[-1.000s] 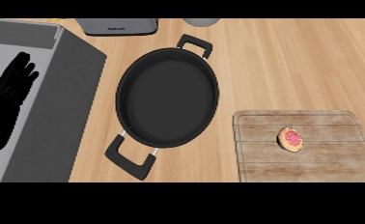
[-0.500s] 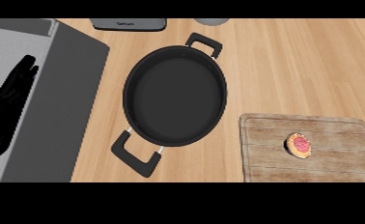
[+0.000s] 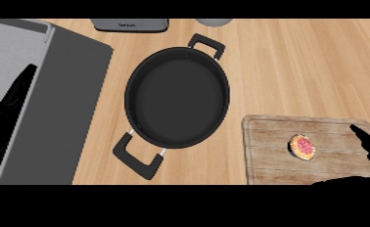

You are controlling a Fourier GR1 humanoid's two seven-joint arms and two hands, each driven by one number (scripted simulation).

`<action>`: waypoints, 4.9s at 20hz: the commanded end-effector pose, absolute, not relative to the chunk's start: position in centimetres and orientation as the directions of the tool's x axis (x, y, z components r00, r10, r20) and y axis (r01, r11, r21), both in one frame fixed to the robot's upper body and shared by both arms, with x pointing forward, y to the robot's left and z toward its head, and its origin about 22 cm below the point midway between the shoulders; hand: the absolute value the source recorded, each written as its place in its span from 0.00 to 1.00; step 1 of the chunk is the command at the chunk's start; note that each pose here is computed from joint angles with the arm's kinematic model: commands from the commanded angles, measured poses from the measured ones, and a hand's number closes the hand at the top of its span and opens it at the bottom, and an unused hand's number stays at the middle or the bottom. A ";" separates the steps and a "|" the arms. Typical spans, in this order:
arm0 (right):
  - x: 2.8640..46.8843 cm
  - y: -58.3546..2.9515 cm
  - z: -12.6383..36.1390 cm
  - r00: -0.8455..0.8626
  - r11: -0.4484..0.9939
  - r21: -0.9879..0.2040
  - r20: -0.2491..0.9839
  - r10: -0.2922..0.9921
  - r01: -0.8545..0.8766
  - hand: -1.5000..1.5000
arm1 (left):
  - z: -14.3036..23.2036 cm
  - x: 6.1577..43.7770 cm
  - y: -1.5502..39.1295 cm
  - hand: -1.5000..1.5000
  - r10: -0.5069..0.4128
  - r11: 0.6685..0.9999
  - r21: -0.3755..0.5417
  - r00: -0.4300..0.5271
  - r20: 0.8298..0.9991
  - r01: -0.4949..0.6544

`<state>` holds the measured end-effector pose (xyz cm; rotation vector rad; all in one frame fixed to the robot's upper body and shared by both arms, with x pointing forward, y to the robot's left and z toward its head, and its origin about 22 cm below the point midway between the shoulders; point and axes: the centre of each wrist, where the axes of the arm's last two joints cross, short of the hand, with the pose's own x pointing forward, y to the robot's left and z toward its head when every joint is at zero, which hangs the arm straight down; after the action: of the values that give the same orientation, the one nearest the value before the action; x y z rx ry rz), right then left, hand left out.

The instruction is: Pick the cupcake from the cutting board and place it in the pot

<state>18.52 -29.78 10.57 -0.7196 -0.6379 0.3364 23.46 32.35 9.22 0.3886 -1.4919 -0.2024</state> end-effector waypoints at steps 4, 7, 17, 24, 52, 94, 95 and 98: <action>21.8 -30.0 11.4 0.857 0.694 -0.700 0.245 0.454 -0.168 0.00 | 5.2 23.3 32.0 0.50 -0.361 0.918 0.381 0.167 0.918 -0.107; 23.1 -29.5 10.3 0.858 0.698 -0.691 0.232 0.458 -0.186 0.00 | 4.6 23.3 32.1 0.50 -0.357 0.919 0.378 0.168 0.919 -0.112; 25.6 -27.9 7.7 0.872 0.705 -0.671 0.180 0.456 -0.230 0.00 | 4.3 22.7 32.5 0.50 -0.362 0.910 0.388 0.180 0.915 -0.144; 26.5 -26.3 6.1 0.865 0.686 -0.675 0.142 0.481 -0.270 0.00 | 3.3 21.6 32.6 0.50 -0.361 0.908 0.391 0.194 0.912 -0.148; 22.5 -0.1 8.2 -0.007 0.284 -0.831 0.327 0.945 -0.478 1.00 | 5.2 23.6 31.6 0.50 -0.382 0.921 0.388 0.102 0.918 -0.037; 33.4 6.4 21.2 -0.011 0.384 -0.836 0.413 0.911 0.393 1.00 | 3.4 23.7 32.0 0.50 -0.368 0.914 0.389 0.167 0.915 -0.116; 33.6 6.1 19.9 0.000 0.374 -0.851 0.403 0.915 0.369 1.00 | 2.9 23.6 32.0 0.50 -0.372 0.913 0.392 0.163 0.914 -0.115; 35.7 5.3 18.9 0.042 0.330 -0.877 0.367 0.929 0.349 1.00 | 3.4 23.6 31.9 0.50 -0.374 0.914 0.391 0.151 0.915 -0.110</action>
<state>33.75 5.87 20.06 -1.2037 -1.6297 0.7778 23.18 33.17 4.69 0.4386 -1.4109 -0.2299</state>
